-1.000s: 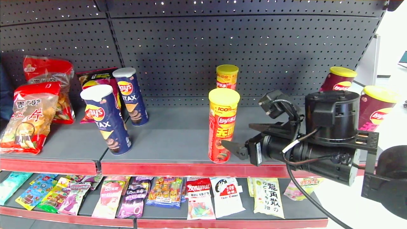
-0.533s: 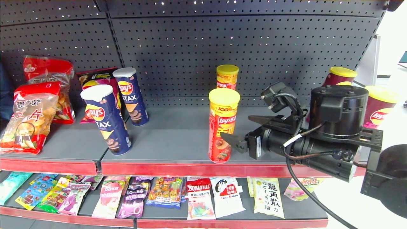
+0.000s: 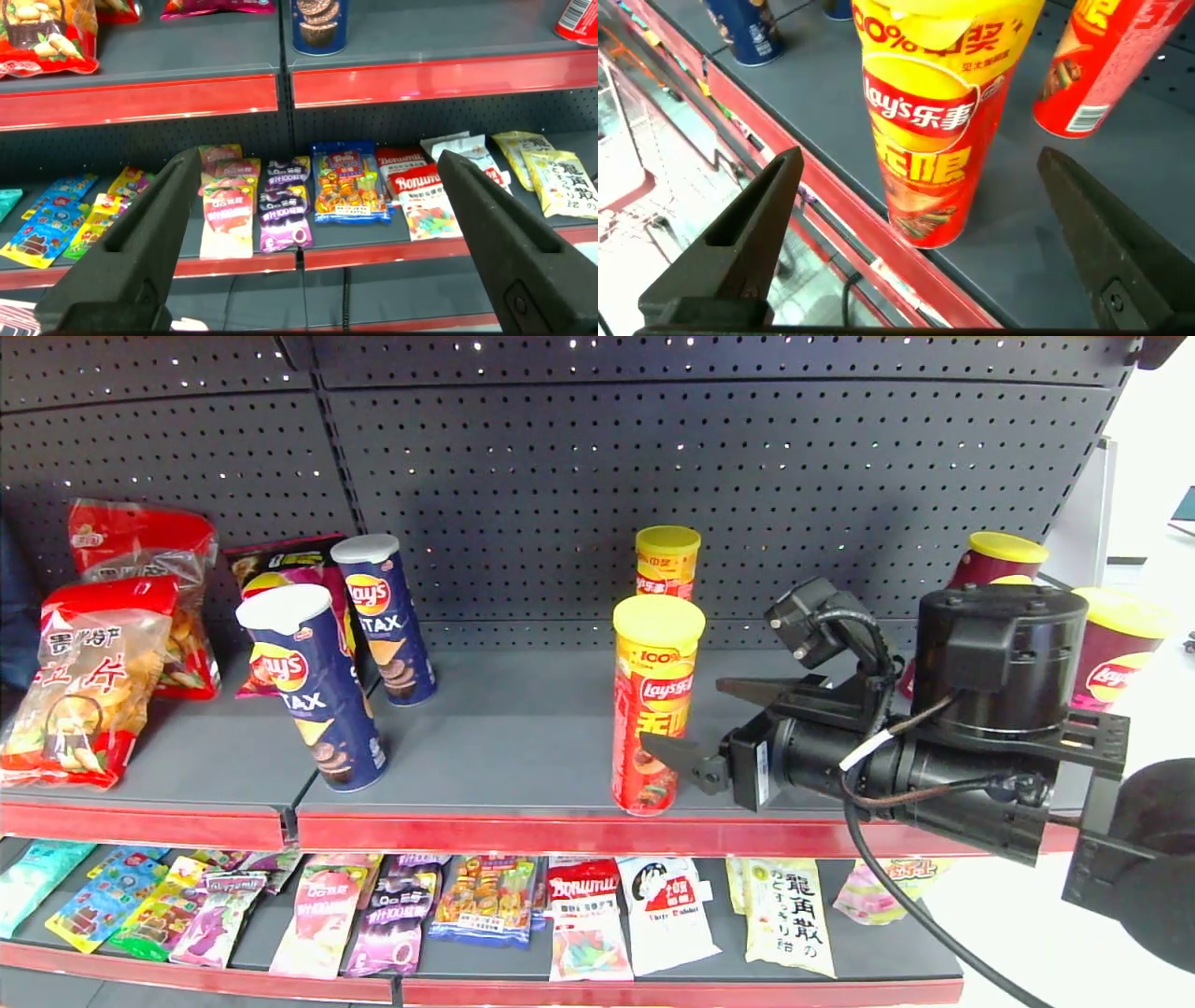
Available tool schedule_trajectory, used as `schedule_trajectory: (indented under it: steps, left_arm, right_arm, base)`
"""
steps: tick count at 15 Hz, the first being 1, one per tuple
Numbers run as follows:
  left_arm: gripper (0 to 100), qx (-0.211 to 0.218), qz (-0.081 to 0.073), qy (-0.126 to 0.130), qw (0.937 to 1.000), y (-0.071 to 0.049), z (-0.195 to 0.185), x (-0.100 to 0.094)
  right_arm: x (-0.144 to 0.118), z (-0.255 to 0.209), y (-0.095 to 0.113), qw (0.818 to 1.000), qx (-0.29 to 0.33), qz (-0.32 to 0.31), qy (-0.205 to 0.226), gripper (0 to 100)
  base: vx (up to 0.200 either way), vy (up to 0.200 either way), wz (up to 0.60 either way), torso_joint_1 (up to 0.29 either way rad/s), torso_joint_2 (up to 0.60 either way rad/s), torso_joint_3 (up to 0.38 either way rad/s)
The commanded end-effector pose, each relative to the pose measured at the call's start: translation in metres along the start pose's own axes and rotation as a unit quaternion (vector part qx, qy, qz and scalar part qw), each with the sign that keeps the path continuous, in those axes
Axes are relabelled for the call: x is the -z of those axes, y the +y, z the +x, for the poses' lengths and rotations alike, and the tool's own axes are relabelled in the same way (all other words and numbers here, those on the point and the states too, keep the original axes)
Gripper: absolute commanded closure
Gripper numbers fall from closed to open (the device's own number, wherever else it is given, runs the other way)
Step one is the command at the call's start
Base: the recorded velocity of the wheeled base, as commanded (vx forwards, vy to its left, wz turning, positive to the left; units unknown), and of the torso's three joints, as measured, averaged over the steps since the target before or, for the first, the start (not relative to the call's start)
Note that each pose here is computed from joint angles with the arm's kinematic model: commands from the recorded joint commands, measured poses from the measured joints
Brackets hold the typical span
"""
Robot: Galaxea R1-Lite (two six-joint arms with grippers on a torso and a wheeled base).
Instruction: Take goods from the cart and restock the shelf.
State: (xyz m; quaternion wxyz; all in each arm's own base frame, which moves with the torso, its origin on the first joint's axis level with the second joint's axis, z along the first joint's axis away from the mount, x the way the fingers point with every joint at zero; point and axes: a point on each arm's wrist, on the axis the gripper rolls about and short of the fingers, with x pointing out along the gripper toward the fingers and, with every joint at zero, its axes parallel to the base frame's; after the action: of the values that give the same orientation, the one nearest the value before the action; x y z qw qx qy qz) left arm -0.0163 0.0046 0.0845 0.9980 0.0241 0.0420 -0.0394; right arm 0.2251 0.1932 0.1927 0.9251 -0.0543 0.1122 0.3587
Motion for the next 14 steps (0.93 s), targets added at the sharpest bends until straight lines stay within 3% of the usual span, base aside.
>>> schedule_trajectory:
  steps: [1, 6, 14]
  left_arm:
    - [0, 0.000, 0.000, 0.001, 1.0000, 0.000, 0.000, 0.000]
    - [0, -0.001, 0.000, 0.001, 1.0000, 0.000, 0.000, 0.000]
    - [0, -0.001, 0.000, 0.001, 1.0000, 0.000, 0.000, 0.000]
  right_arm:
    - [0.005, 0.010, -0.002, 1.000, 0.000, -0.001, 0.010, 0]
    - [0.008, 0.026, -0.017, 1.000, 0.023, -0.001, -0.008, 0]
    - [-0.006, 0.046, -0.012, 0.999, 0.023, -0.003, -0.032, 0]
  base:
    - [0.000, 0.000, 0.00, 0.000, 0.00, 0.000]
    - [0.000, 0.000, 0.00, 0.000, 0.00, 0.000]
    - [0.000, 0.000, 0.00, 0.000, 0.00, 0.000]
